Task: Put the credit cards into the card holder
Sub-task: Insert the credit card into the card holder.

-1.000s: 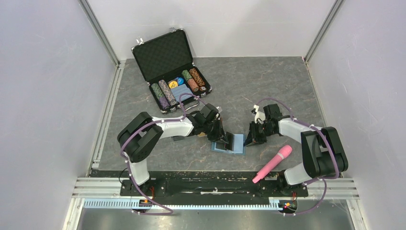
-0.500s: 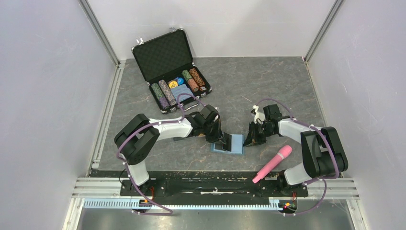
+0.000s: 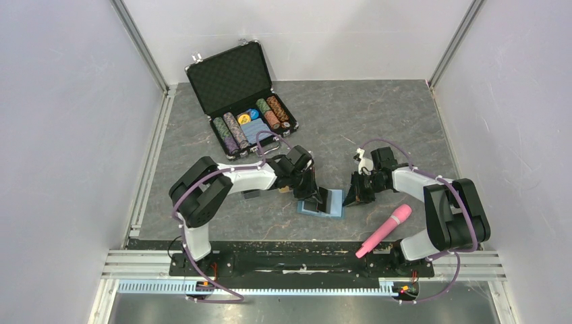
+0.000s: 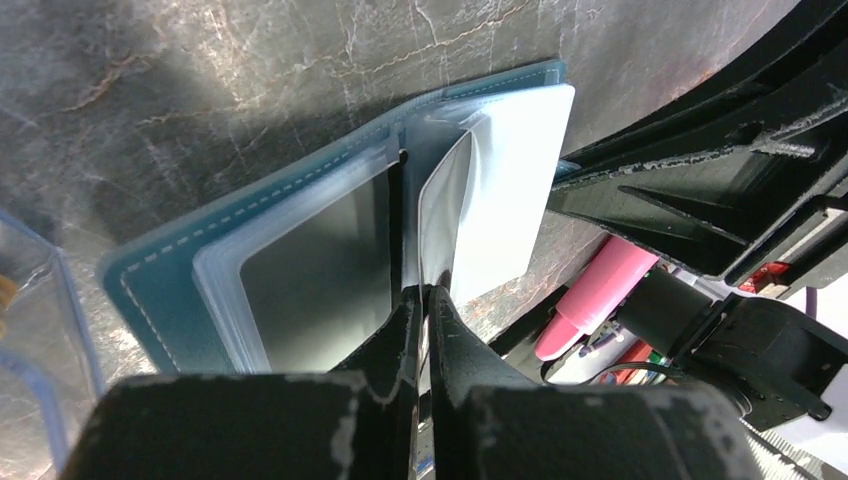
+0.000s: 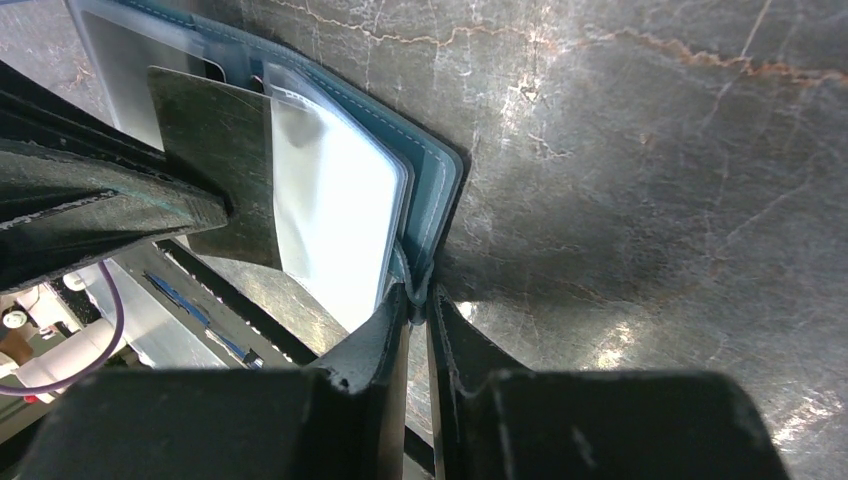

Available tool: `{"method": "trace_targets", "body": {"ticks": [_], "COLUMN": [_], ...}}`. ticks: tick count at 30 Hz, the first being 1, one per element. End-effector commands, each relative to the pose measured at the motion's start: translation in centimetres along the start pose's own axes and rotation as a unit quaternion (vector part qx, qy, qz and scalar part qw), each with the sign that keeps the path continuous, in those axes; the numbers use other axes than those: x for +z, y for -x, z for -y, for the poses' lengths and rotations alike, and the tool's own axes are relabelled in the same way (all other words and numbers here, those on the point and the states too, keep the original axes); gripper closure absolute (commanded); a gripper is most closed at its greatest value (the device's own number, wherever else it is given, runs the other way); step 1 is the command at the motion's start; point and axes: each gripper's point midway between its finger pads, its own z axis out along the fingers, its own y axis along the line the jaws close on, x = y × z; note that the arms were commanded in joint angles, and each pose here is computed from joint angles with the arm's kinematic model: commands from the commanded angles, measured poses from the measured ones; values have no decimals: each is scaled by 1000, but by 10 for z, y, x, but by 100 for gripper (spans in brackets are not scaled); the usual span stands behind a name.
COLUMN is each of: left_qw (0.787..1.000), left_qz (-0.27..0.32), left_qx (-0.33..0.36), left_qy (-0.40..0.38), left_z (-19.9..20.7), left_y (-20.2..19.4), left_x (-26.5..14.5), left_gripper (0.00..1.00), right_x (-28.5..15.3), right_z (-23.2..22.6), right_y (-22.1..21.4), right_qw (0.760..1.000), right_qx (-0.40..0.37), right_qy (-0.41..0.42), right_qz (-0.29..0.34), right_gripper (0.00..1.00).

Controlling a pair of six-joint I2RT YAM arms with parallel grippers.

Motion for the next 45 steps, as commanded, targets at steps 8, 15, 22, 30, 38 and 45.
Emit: {"method": "trace_targets", "body": {"ticks": [8, 15, 22, 30, 38, 45], "left_qw": [995, 988, 988, 987, 985, 984], "left_qz": [-39, -30, -39, -49, -68, -54], "left_qx": [49, 78, 97, 111, 145, 155], "left_qy": [81, 128, 118, 103, 70, 64], "left_z": [-11, -20, -12, -1, 30, 39], "left_y": [-18, -15, -10, -5, -12, -11], "left_x": [6, -5, 4, 16, 25, 17], "left_gripper": [60, 48, 44, 44, 44, 38], "right_x": [3, 3, 4, 4, 4, 2], "right_z": [1, 1, 1, 1, 0, -1], "right_y": [-4, -4, -6, -6, -3, 2], "right_qw": [1000, 1000, 1000, 1000, 1000, 1000], "right_qx": [-4, -4, -4, -5, -7, -9], "right_qy": [-1, -1, 1, 3, 4, 0], "right_qz": [-5, -5, -8, -8, -7, -3], "right_gripper": [89, 90, 90, 90, 91, 96]}}
